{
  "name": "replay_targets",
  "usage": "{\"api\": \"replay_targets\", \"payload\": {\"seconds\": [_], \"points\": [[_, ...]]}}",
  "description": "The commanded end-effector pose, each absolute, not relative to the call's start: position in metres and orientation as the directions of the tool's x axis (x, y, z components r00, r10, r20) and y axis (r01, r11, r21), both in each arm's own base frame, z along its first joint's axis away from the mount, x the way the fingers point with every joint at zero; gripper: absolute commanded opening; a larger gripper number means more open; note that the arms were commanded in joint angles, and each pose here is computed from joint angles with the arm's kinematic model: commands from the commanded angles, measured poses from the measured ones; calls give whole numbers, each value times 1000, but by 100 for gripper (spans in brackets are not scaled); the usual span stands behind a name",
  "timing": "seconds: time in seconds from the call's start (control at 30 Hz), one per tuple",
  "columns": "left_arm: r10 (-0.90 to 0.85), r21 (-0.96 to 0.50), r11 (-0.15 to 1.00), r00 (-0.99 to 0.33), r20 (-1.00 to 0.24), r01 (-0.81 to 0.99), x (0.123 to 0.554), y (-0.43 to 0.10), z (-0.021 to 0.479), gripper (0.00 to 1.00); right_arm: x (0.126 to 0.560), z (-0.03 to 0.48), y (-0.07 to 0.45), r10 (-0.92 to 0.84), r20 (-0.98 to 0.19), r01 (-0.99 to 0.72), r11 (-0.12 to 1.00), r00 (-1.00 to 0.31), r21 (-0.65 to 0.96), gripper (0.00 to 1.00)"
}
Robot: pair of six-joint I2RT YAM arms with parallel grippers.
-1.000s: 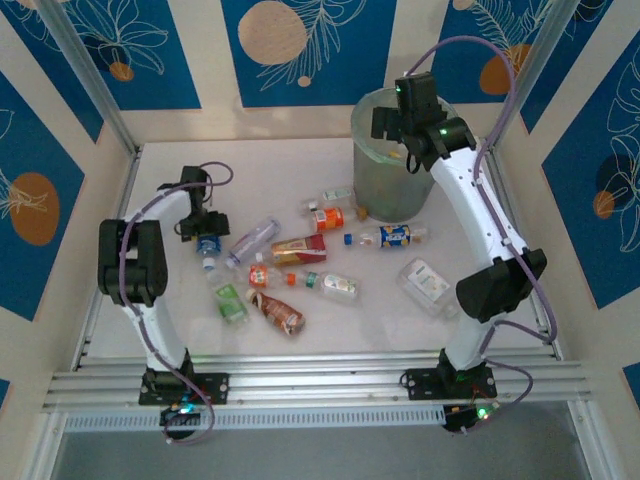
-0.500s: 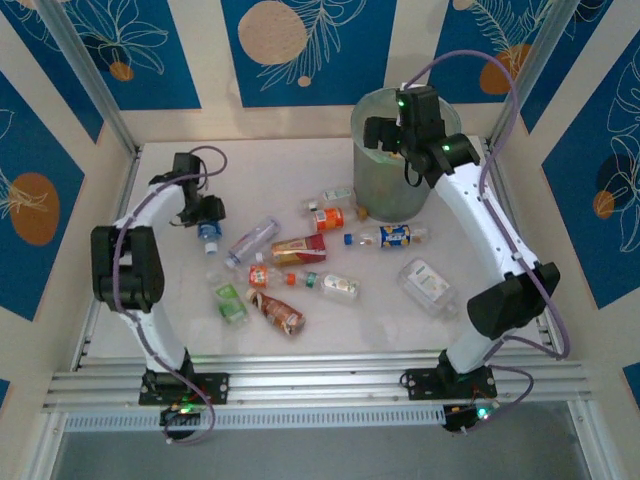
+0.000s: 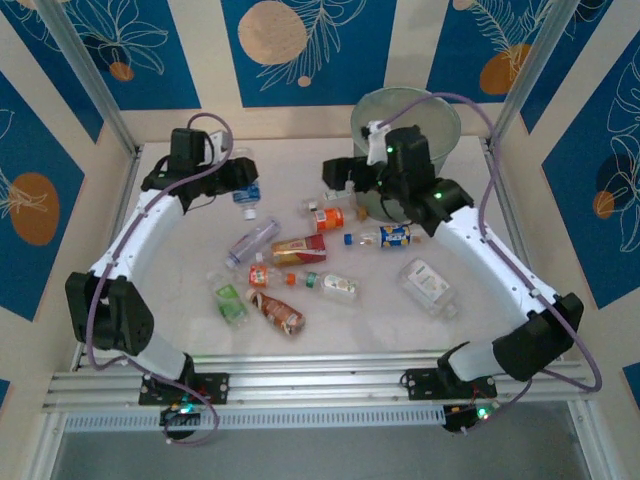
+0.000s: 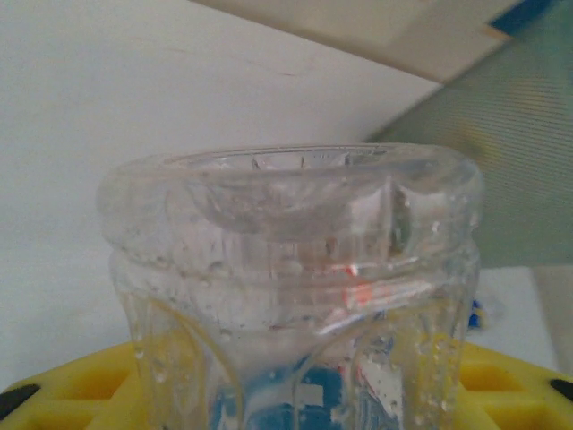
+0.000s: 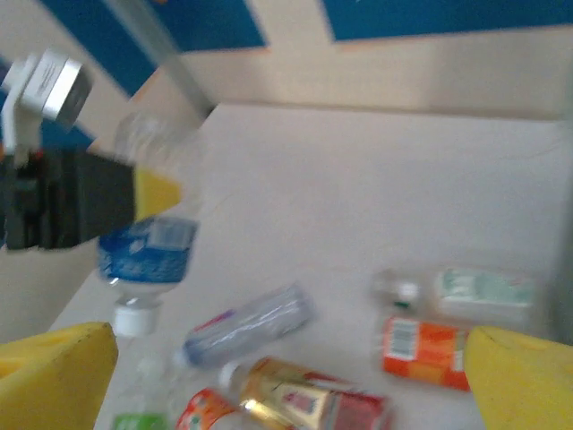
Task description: Put the plastic bottles in the bin
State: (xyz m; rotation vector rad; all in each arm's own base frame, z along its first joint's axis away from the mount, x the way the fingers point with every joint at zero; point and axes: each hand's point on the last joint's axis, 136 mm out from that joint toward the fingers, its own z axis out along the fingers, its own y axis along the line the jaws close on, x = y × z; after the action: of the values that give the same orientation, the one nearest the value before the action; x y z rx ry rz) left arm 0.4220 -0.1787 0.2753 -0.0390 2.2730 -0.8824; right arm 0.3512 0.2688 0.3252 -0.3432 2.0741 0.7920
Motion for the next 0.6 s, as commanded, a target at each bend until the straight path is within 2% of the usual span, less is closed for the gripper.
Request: {"api": "replay_targets", "payload": {"seconds": [0.0, 0.3, 0.57], "points": [[-302, -705, 630, -733, -609, 327, 418, -214, 332, 52, 336, 320, 307, 52, -771, -573, 639, -634, 514, 96], [-247, -743, 511, -754, -609, 433, 395, -263, 361, 52, 333, 307, 348, 7, -738, -628, 520, -675, 579, 99], [-217, -761, 464, -775, -594, 454, 384, -280, 364, 52, 335, 314, 366, 18, -790, -692, 472, -612, 546, 98]]}}
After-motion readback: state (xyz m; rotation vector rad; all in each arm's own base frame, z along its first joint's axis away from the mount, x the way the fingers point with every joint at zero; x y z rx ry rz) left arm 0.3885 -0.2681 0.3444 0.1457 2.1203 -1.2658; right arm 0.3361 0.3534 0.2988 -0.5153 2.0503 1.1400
